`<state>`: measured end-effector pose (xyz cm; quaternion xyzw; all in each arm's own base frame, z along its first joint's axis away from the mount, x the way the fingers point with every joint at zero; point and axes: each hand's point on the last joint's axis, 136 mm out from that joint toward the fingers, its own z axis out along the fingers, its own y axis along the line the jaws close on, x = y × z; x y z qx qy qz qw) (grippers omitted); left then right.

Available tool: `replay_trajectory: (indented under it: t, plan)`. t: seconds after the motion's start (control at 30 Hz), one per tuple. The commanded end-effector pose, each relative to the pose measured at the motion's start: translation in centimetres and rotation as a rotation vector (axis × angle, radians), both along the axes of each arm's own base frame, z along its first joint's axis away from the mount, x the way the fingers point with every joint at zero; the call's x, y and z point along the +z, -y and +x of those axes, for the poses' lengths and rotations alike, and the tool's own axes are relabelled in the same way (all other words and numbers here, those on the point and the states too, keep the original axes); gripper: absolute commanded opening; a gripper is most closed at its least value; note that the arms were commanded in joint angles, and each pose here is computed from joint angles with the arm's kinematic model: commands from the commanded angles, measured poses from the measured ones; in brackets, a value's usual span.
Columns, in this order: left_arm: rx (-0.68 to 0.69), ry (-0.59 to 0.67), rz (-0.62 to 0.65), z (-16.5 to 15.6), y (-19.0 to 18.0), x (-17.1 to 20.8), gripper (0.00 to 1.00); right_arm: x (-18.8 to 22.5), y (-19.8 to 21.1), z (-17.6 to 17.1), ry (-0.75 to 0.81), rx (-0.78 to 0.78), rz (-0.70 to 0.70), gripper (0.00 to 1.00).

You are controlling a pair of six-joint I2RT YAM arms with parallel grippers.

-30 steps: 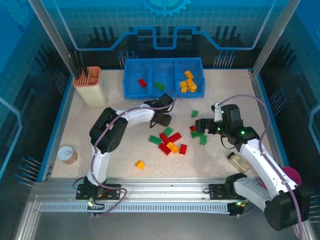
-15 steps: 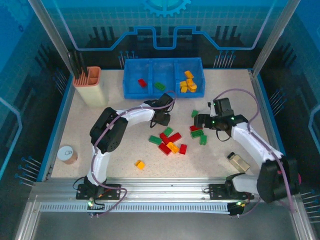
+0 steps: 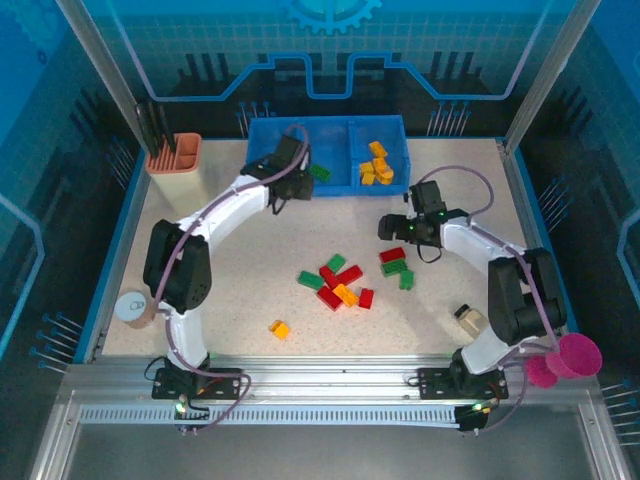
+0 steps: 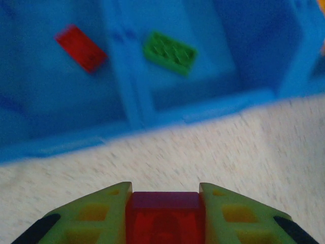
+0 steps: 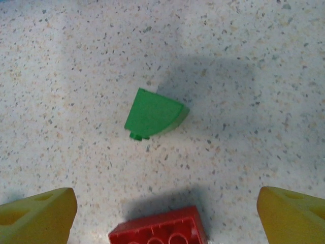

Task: Sort the legos into containers by color
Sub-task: Pick up the lego from the center of the table, then place the lego in the container.

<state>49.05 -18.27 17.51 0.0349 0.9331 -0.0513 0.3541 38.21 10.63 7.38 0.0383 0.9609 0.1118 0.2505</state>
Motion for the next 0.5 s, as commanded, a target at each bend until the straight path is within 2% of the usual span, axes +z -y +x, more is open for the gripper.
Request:
replay_trajectory:
  t: [0.0, 0.17, 0.47]
  plan:
    - [0.107, 0.059, 0.045, 2.7, -3.4, 2.0, 0.13, 0.1, -0.4, 1.8, 0.026, -0.003, 0.002, 0.93]
    - [0.180, 0.100, 0.063, 7.3, -5.4, 2.5, 0.14, -0.3, -1.0, 2.9, 0.021, 0.000, -0.013, 0.93]
    - [0.209, 0.074, 0.101, 13.4, -5.9, -1.3, 0.16, -0.6, -1.8, 4.2, 0.011, 0.013, -0.044, 0.93]
